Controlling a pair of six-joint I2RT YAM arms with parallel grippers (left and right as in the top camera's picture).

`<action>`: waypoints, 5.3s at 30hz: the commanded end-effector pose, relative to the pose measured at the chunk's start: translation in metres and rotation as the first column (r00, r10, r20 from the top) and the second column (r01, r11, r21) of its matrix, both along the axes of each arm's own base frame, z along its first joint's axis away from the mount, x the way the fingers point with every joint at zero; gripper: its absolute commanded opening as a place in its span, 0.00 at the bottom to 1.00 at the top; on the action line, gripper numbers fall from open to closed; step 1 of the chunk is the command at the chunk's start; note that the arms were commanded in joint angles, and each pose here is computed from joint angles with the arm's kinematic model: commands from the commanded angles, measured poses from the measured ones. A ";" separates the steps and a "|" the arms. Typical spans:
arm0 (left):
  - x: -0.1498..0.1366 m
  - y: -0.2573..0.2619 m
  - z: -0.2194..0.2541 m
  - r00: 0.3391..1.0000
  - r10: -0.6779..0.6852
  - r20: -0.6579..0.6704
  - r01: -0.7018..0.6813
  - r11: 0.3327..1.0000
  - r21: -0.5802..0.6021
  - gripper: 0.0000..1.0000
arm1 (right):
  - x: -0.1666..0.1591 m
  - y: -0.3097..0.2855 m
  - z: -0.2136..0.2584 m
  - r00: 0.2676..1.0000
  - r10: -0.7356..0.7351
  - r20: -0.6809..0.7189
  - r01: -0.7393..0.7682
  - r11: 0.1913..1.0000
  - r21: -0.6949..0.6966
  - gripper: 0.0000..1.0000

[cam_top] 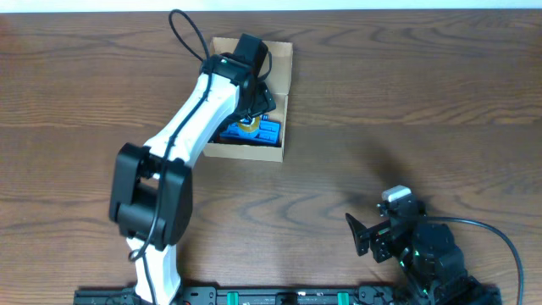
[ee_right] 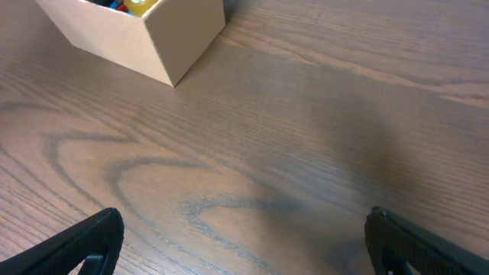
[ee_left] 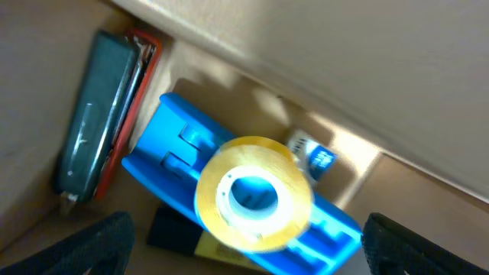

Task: Pack container
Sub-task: 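Lower the tape roll into the cardboard box onto the duster, then raise both grippers to the far corners of the box lid flaps, then push the lid flap down over the box with both grippers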

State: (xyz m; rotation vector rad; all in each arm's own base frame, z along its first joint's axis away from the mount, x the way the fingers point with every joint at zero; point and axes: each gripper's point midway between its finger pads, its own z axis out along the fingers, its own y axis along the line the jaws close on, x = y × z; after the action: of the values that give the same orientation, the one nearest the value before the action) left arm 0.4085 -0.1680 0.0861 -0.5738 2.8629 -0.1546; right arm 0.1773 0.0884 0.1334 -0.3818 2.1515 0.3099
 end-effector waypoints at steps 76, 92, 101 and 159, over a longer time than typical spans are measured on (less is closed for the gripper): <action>0.149 0.188 0.015 0.894 0.437 0.097 -0.196 0.577 -0.793 0.05 | 0.326 0.087 -0.020 0.909 0.005 -0.417 0.201 0.871 0.449 0.01; 0.147 0.106 -0.040 0.957 0.290 -0.013 -0.178 0.553 -0.814 0.05 | 0.332 0.130 -0.092 0.827 0.094 -0.554 0.296 0.765 0.572 0.01; 0.140 0.084 -0.029 0.978 0.209 -0.006 -0.114 0.508 -0.854 0.05 | 0.338 0.156 -0.088 0.860 0.144 -0.490 0.240 0.733 0.637 0.01; 0.026 0.096 0.073 0.958 -0.240 -0.156 0.160 0.902 -0.402 0.06 | 0.229 0.238 0.069 0.882 0.417 -0.221 -0.285 0.844 0.454 0.01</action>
State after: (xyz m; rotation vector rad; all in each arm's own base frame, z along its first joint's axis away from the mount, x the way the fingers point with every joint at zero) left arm 0.4389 -0.0790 0.1515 -0.4486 3.0940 -0.8716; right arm 0.4108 0.3168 0.1915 -0.4464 2.2626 1.1768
